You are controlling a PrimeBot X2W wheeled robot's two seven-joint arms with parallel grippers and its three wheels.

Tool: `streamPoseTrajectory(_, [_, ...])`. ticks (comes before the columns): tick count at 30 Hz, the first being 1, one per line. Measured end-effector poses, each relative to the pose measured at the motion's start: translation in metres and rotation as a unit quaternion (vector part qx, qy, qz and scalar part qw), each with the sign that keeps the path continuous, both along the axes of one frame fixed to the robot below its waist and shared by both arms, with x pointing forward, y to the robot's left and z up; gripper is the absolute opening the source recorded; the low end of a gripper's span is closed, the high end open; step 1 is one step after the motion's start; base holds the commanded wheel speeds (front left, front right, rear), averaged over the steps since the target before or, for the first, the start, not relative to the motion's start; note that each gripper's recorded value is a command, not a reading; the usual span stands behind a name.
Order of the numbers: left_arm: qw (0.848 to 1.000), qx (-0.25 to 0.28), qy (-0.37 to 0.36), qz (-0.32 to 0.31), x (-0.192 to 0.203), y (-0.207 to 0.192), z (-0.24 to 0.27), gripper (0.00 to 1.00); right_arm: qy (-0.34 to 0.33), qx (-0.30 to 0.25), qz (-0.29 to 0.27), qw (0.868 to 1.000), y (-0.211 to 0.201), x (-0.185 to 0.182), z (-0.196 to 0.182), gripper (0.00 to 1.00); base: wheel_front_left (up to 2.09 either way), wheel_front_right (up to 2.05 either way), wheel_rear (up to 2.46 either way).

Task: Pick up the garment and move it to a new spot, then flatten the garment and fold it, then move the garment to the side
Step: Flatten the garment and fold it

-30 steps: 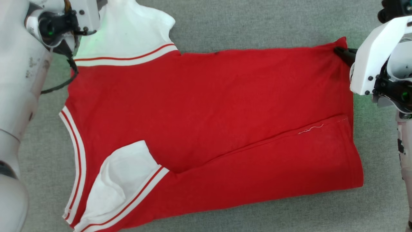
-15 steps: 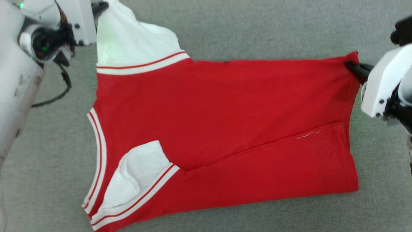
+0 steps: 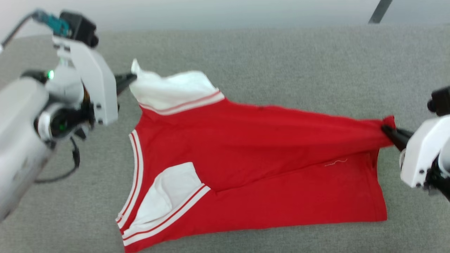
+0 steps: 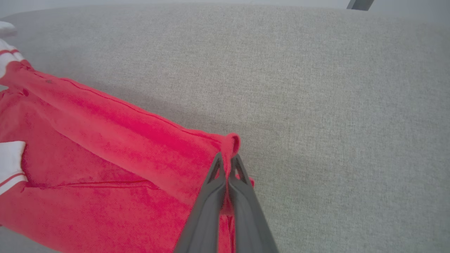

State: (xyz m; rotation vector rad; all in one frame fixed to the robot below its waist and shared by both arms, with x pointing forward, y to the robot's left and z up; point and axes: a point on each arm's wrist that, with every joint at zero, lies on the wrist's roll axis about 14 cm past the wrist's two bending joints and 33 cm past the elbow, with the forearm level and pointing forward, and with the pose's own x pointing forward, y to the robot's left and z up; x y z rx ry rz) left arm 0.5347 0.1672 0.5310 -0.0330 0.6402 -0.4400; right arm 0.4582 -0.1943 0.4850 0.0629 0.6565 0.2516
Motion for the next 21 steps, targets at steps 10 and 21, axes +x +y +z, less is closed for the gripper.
streamPoseTrajectory(10, [0.999, -0.007, 0.043, 0.033, -0.090, 0.010, -0.008, 0.00, 0.025, 0.022, -0.001, 0.999, 0.006, -0.045, -0.008, 0.00, 0.00, 0.00, 0.00])
streamPoseTrajectory(21, [0.989, -0.022, 0.138, 0.049, -0.162, 0.002, -0.053, 0.00, 0.056, 0.019, -0.008, 0.998, 0.005, -0.067, -0.026, 0.00, 0.00, 0.00, 0.00])
